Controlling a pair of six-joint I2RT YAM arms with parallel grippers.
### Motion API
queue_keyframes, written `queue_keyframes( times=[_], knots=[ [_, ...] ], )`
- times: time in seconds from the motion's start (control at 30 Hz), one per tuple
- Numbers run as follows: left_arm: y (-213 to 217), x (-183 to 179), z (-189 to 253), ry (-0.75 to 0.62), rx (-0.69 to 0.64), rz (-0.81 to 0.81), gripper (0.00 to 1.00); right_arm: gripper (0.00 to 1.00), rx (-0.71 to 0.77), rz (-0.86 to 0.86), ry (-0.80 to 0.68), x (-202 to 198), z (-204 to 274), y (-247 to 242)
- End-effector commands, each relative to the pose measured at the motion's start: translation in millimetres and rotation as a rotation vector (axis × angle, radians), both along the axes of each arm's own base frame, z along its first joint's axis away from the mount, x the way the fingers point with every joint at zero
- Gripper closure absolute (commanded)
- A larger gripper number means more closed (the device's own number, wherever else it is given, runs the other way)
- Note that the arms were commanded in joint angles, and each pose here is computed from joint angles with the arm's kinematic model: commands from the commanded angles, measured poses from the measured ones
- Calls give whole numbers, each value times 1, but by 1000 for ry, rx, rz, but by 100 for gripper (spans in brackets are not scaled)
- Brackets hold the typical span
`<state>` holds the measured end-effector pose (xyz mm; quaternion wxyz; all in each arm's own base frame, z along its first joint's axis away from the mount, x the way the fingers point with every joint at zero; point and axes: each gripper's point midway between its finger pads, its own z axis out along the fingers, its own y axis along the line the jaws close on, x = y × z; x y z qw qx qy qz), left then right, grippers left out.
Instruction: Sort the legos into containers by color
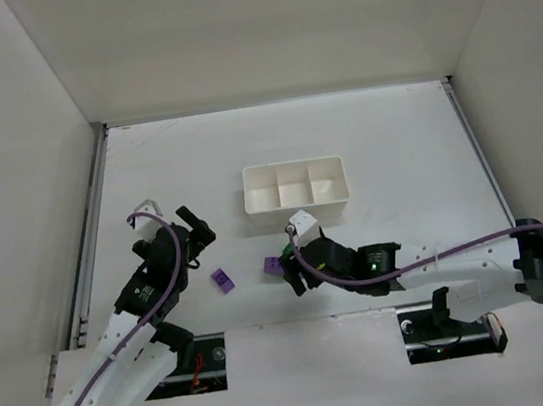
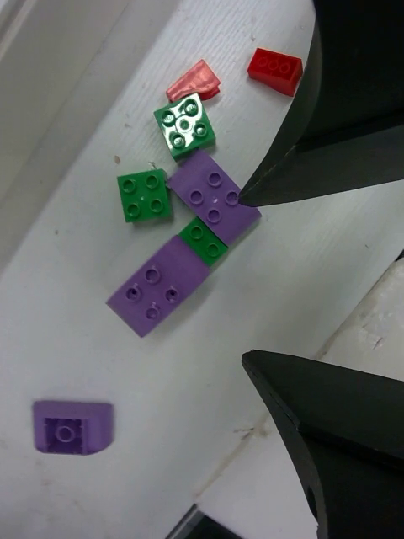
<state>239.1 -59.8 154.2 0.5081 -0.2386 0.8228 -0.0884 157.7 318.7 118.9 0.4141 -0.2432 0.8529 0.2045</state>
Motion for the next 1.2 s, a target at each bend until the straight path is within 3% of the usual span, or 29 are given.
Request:
queue_keyframes(
  times=[0.0,0.17,0.23,0.27,0.3,0.37,0.43,0.47,0.53,0.57,0.63,0.73,0.87,1.17],
  knots=[
    [3,3,19,-32,-2,11,0,24,46,21,-83,1,25,11],
    [0,10,35,-104,-30,14,0,27,136,28,-94,-6,42,-1],
    [-2,15,38,-137,-41,19,0,47,175,46,-104,-10,54,-4],
    [-3,18,38,-149,-53,25,0,71,192,58,-105,-11,60,-5],
    [-6,20,39,-159,-65,25,0,82,200,65,-97,-11,61,-4],
    [-7,26,44,-158,-69,41,0,86,206,66,-89,-3,66,-3],
    [-7,31,42,-154,-66,60,0,83,186,63,-102,8,68,3],
    [-10,33,43,-164,-70,47,5,77,157,71,-109,11,64,6],
    [-19,36,43,-194,-70,-3,54,53,85,95,-127,17,54,12],
    [-22,35,43,-199,-66,-26,70,42,52,108,-131,18,48,15],
    [-21,34,38,-188,-66,-32,82,25,-9,141,-133,19,37,19],
    [-28,33,36,-189,-83,-61,76,14,-79,227,-140,14,25,32],
    [-34,31,30,-182,-71,-89,46,11,-151,294,-130,16,8,51],
    [-34,30,22,-163,-68,-114,42,18,-226,363,-68,18,-26,69]
  ],
)
